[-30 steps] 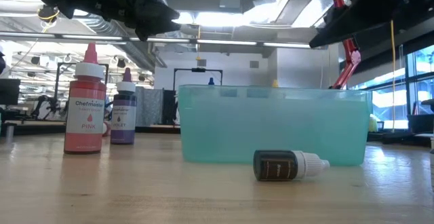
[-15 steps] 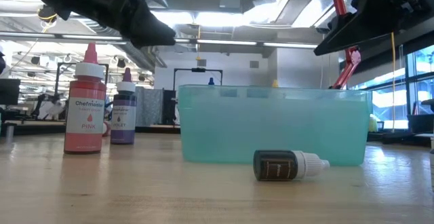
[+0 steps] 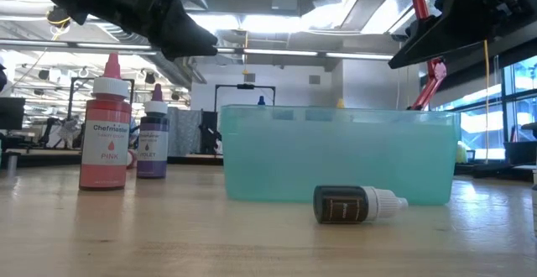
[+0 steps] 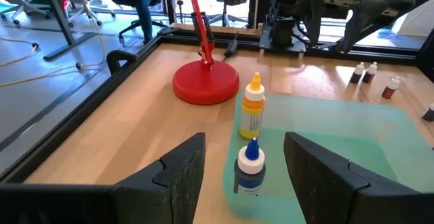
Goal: Pick & Place food coloring
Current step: Put the large violet food coloring bottle into the green bin
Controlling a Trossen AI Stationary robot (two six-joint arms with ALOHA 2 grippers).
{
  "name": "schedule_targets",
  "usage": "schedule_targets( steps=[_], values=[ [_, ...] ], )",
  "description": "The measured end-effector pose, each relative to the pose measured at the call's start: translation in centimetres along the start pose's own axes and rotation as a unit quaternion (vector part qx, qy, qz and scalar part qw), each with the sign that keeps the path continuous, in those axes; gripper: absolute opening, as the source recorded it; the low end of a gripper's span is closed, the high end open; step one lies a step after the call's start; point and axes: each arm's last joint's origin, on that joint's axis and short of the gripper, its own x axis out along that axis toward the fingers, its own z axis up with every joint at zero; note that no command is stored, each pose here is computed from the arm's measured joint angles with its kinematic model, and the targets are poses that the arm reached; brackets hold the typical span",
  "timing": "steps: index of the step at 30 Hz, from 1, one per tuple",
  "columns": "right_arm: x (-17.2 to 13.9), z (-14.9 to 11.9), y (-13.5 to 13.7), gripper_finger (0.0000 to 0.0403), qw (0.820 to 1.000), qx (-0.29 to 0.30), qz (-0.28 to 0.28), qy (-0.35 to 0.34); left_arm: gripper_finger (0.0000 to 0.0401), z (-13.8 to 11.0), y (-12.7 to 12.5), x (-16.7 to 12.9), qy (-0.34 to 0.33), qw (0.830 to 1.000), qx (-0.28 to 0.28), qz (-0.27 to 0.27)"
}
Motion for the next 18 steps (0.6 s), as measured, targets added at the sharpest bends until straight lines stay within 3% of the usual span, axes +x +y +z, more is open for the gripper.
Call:
schedule_targets(
  steps=[7, 18],
  values=[
    [0.0, 0.0, 0.0, 0.0218, 1.0, 0.0, 0.0, 0.0, 0.02, 0.0, 0.0, 0.0, 0.0, 1.0, 0.0, -0.001],
    [0.01, -0.03, 0.0, 0.0218, 1.0, -0.001, 0.0, 0.001, 0.0257, 0.0, -0.01, 0.0, 0.0, 1.0, 0.0, -0.002]
  ],
)
